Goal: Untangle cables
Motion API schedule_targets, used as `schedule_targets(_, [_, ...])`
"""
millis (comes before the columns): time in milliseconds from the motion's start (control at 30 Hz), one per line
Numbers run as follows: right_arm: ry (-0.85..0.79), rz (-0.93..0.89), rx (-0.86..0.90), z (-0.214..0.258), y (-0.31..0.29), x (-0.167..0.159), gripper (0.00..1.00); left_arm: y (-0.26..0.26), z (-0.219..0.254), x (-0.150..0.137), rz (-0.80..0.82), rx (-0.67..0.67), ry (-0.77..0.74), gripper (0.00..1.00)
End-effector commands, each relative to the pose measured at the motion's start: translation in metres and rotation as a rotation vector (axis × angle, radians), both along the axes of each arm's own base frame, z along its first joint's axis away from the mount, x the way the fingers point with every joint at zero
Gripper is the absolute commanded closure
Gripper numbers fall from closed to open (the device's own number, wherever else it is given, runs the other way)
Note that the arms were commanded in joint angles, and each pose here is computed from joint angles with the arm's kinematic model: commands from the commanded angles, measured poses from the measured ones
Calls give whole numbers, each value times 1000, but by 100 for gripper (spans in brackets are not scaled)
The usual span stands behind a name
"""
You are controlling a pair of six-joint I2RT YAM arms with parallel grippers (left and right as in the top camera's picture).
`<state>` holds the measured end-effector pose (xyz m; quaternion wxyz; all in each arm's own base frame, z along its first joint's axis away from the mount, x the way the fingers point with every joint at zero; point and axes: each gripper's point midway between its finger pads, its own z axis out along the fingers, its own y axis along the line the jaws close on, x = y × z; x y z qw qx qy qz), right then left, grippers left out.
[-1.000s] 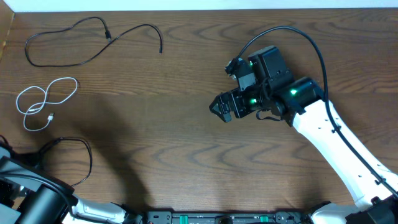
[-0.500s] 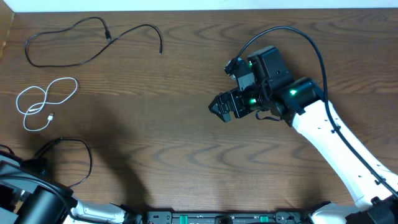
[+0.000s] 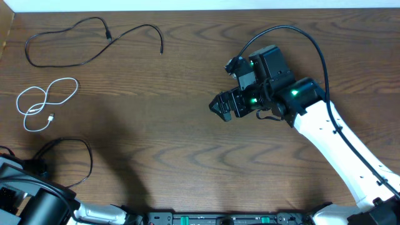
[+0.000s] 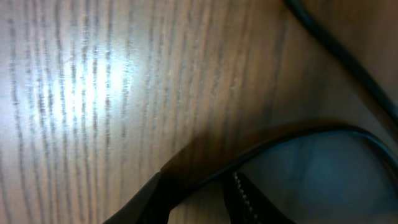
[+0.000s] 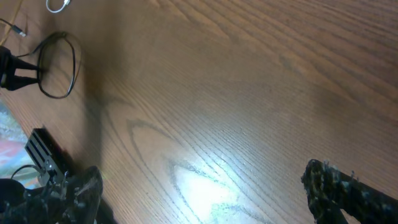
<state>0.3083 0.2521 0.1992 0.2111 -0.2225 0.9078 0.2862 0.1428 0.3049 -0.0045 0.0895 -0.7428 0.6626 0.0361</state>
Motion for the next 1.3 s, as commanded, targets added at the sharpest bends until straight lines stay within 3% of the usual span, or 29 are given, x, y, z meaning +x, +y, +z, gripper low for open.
schedule_targets(0, [1, 0, 3, 1, 1, -2, 1, -32, -21, 18, -37, -136, -108, 67])
schedule_targets(133, [-4, 1, 5, 2, 2, -1, 1, -37, -19, 35, -64, -154, -178, 67])
schedule_targets(433, [-5, 1, 6, 2, 2, -1, 1, -43, -19, 45, -103, -155, -178, 66])
schedule_targets(667, [-2, 1, 4, 2, 1, -2, 1, -38, -7, 46, -104, -133, -189, 55])
schedule_targets(967, [-2, 1, 4, 2, 2, -2, 1, -36, 56, 50, -119, -41, -193, 39])
schedule_targets(1067, [-1, 1, 4, 2, 1, -2, 1, -49, 83, 67, -122, -11, -259, 33])
schedule_targets(1267, [19, -4, -15, -2, -2, -5, 1, -114, 136, 131, -421, 93, -362, 21])
